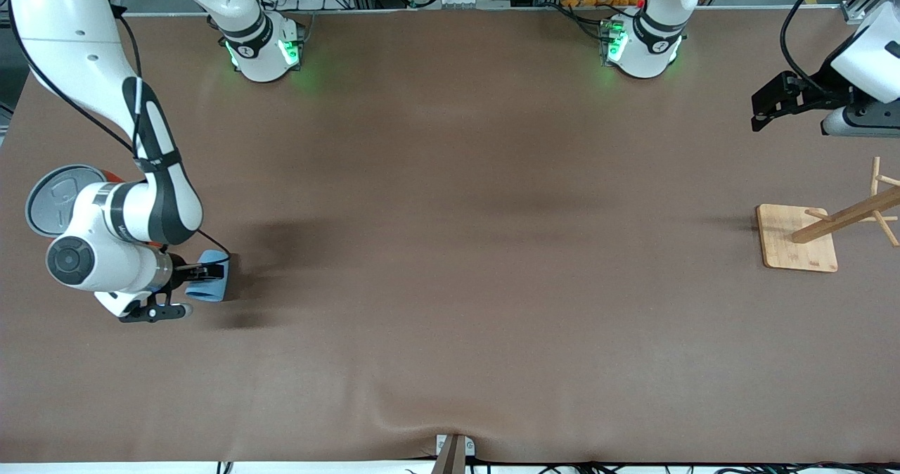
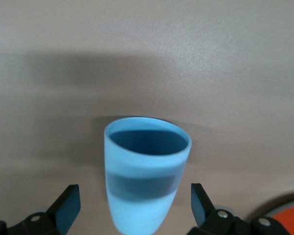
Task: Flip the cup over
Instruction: 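Lower the right gripper and grasp the blue cup by its rim, then carry the cup to mid-table while the left gripper reaches toward it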
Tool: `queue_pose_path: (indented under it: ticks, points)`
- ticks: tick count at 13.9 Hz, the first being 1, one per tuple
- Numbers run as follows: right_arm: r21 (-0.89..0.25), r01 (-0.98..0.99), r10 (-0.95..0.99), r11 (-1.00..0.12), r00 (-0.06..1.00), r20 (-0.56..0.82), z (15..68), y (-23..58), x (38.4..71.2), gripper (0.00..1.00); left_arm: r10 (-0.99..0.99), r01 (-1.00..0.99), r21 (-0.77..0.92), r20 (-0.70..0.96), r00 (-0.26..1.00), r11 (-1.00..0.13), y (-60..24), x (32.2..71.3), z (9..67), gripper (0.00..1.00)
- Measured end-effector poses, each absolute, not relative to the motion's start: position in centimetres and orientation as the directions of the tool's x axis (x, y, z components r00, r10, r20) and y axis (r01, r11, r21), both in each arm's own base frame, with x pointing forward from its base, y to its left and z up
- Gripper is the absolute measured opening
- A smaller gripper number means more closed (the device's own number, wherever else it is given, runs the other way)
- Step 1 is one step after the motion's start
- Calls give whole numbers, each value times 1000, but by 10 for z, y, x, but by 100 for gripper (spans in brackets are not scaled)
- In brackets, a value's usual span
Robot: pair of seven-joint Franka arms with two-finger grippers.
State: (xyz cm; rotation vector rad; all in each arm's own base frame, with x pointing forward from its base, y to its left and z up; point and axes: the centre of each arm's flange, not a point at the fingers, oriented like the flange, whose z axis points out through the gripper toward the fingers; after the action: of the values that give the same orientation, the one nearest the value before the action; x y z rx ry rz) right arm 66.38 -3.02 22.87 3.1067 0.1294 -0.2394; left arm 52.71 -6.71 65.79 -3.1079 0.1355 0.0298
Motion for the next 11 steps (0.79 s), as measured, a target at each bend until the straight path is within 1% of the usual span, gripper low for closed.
queue_pose_path:
  ticks: [5, 7, 11]
  points:
    - [16, 139, 136, -990, 985, -111, 187, -26, 669, 100, -96, -96, -21, -13, 995, -995, -71, 539, 646, 100]
    - [13, 170, 167, -985, 980, -107, 187, -26, 670, 83, -96, -97, -16, -19, 995, -995, -70, 545, 638, 100]
    - [1, 275, 273, -961, 957, -101, 189, -22, 672, 83, -93, -94, -12, -21, 995, -996, -67, 550, 632, 100]
